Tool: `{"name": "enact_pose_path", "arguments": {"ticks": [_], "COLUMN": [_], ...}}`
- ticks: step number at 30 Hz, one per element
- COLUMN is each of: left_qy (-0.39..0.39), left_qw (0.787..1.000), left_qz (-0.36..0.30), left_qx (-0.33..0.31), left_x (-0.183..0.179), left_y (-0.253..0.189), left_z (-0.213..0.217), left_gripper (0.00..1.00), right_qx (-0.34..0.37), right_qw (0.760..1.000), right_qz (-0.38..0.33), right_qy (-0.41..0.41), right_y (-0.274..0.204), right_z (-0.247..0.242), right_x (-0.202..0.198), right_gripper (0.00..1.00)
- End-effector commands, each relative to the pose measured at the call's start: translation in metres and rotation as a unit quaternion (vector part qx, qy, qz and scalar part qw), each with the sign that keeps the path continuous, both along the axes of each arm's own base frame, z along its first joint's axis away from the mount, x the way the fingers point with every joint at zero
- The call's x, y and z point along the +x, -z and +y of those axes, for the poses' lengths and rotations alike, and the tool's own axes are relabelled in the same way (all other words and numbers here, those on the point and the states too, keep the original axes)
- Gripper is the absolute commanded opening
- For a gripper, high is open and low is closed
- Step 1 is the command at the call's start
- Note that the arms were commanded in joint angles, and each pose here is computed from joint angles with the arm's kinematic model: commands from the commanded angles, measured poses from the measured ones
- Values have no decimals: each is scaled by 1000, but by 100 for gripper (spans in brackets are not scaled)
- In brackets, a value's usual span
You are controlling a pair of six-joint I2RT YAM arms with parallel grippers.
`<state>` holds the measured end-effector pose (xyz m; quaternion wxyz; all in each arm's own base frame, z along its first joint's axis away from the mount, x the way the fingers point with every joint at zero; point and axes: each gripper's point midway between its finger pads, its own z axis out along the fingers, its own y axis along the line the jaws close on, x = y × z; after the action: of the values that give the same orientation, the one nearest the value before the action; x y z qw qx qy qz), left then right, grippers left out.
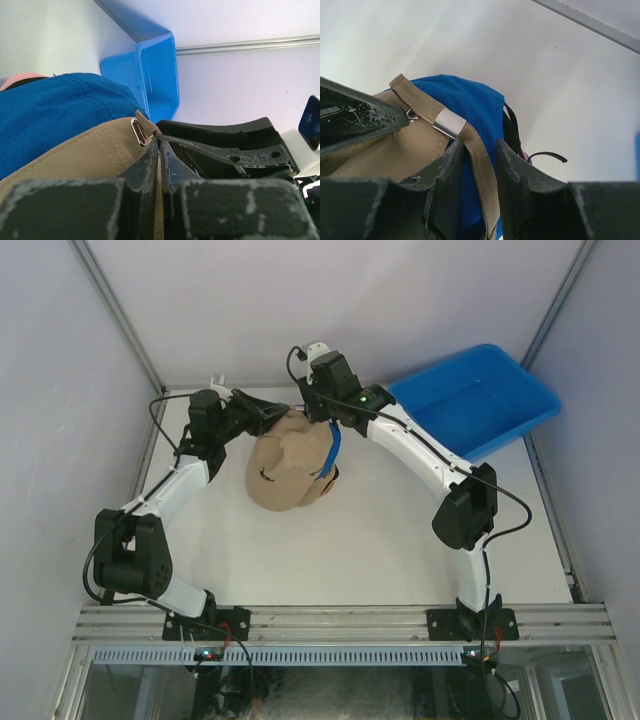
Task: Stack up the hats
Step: Stack the hat on the hat.
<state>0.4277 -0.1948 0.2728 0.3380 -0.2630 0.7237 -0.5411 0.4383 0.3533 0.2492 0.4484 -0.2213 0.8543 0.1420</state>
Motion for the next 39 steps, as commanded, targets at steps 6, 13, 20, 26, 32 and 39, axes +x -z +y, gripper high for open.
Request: {"name": "enact_pose_path", "arguments": {"ticks": [6, 13, 20, 26, 32, 39], "left_qy": [19, 22, 19, 10, -62, -135], "left_qw": [998, 998, 997, 996, 996, 989], "left_qz": [-60, -65, -70, -78, -70, -51], "left_qx": [-10, -15, -24, -29, -14, 0], "left_x": [11, 15, 17, 14, 8, -5], "left_y": [-41, -46, -53, -63, -56, -42], "left_z": [-4, -4, -5, -3, 25, 58], "left_gripper": [8, 9, 11, 14, 28, 37], "right_qx": [-9, -13, -19, -22, -2, 1], "right_qw": [1000, 1000, 1000, 999, 999, 997], "right_qz": [-14, -3, 11, 17, -7, -13], "right_qy": [-2, 4, 5, 21, 49, 77], "right_y": [-8, -1, 8, 8, -18, -35], "right_z": [-9, -16, -19, -24, -35, -49], "right_x": [3, 13, 13, 15, 18, 17], "right_gripper": [32, 24, 6, 0, 0, 0]}}
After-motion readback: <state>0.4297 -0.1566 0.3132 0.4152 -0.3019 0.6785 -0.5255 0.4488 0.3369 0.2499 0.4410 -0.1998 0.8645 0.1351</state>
